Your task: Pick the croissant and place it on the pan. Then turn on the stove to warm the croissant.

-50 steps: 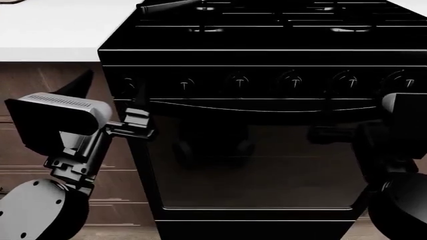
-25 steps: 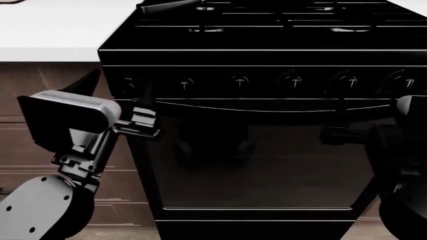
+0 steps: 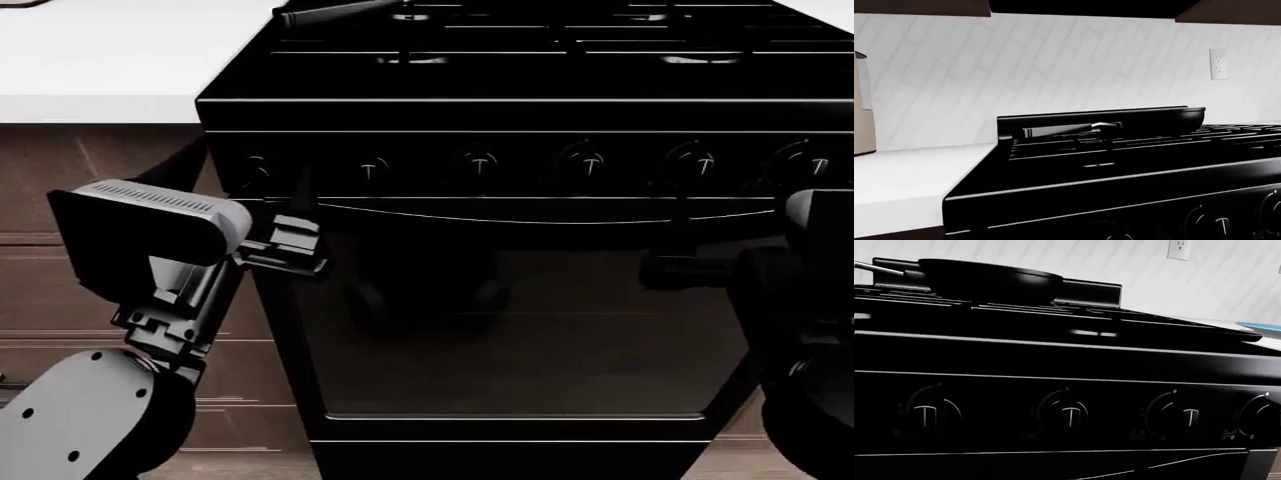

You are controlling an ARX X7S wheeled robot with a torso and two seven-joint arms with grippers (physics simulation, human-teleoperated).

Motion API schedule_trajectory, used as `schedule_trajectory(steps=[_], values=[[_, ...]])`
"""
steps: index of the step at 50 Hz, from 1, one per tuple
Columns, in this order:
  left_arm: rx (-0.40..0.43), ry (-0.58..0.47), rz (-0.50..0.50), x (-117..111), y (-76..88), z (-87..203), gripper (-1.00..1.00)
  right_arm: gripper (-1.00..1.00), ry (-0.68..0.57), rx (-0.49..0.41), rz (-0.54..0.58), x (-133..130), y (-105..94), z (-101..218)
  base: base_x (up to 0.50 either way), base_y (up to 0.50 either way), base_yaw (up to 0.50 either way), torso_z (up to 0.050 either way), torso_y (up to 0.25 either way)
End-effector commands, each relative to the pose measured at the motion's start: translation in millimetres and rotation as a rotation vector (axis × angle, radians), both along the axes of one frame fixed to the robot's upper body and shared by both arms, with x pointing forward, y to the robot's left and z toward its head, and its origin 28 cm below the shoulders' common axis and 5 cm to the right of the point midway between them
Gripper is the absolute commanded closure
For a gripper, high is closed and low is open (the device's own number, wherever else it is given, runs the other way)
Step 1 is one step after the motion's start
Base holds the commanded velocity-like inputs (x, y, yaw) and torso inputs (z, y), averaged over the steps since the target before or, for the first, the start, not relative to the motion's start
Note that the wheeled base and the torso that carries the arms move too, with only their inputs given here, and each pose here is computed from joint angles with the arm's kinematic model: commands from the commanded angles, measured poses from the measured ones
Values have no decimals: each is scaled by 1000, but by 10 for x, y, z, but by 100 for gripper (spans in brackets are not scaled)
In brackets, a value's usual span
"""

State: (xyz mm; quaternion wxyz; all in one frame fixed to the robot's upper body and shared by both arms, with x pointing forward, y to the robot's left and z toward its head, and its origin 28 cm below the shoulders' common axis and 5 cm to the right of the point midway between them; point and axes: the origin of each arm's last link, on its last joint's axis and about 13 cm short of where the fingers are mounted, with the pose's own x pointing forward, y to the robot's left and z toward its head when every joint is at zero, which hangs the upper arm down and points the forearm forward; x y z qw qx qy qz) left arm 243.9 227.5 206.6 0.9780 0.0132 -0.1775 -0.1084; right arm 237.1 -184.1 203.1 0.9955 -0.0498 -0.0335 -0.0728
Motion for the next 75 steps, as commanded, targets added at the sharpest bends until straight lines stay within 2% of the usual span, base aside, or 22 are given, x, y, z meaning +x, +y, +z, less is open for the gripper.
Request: schedule_trajectory(steps=[1, 14, 30, 53, 75], values=[[3, 4, -9, 10, -19, -17, -100, -100, 29, -14, 18, 139, -63, -39, 0, 0, 0, 0, 0], [5, 5, 0, -3, -6, -24, -100, -100, 39, -35, 12, 277, -118, 6, 0, 0, 0, 0, 0], [-4, 7, 3, -9, 10, -51, -100, -100, 93, -12, 41, 383, -160, 131, 0, 0, 0, 0, 0], [-12, 9, 13, 0, 44, -61, -100, -100, 151, 14, 32, 555, -184, 115, 0, 0, 0, 0, 0], [-11, 9, 21, -29, 58, -54, -100, -100, 142, 24, 4, 636, -217, 124, 0, 0, 0, 0, 0]])
